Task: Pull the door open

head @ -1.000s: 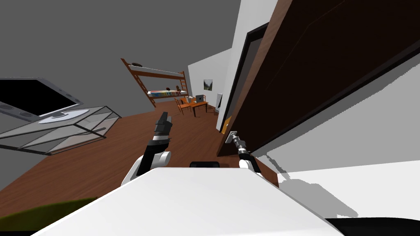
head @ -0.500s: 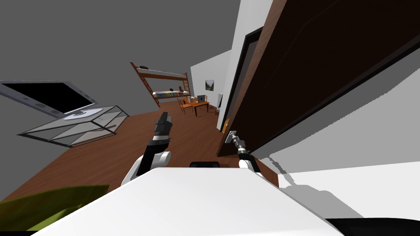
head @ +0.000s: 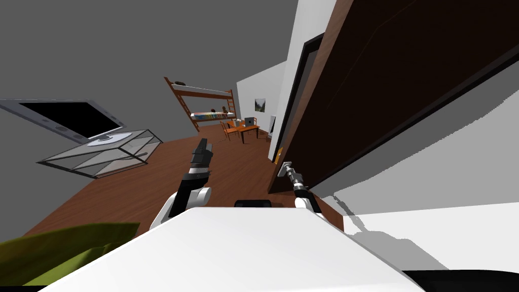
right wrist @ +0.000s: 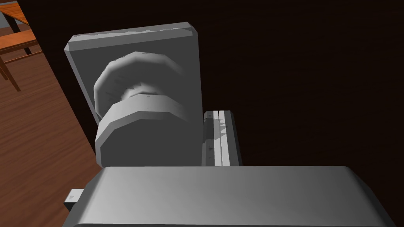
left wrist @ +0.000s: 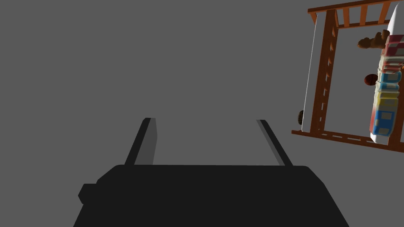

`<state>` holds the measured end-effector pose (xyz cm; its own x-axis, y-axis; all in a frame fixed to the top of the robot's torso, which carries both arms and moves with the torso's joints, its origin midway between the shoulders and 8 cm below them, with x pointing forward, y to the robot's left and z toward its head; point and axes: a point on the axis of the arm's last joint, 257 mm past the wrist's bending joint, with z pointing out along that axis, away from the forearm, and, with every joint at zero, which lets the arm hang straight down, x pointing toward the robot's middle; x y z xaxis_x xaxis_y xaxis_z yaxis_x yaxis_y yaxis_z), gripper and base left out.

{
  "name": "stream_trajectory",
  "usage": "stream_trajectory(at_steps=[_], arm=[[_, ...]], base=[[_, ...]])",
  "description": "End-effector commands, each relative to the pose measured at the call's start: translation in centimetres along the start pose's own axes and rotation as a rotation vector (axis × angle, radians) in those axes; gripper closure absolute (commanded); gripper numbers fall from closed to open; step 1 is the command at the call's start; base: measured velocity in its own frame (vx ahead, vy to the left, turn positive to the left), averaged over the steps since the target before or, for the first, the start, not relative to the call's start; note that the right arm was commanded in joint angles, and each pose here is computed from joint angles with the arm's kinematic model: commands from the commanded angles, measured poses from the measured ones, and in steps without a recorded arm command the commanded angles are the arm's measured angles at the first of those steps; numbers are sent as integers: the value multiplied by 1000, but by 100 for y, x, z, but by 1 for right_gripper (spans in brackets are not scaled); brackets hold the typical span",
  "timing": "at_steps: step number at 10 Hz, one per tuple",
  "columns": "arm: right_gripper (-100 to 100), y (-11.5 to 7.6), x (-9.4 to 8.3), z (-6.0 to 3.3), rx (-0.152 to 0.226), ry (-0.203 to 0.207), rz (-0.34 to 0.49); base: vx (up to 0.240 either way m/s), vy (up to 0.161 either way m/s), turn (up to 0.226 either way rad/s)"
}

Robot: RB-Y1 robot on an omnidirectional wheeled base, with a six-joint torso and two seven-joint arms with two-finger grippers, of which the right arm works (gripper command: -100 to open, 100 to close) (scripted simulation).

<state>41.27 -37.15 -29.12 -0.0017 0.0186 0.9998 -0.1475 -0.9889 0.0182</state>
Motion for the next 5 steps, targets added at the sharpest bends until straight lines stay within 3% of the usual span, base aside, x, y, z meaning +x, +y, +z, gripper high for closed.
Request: stream_trajectory(at_steps=[1, 5], arm=[[-100, -180, -57, -47, 32, -12, 15], [-100, -204, -54, -50, 38, -10, 15]], base=[[-35, -13, 33], [-46, -20, 23]])
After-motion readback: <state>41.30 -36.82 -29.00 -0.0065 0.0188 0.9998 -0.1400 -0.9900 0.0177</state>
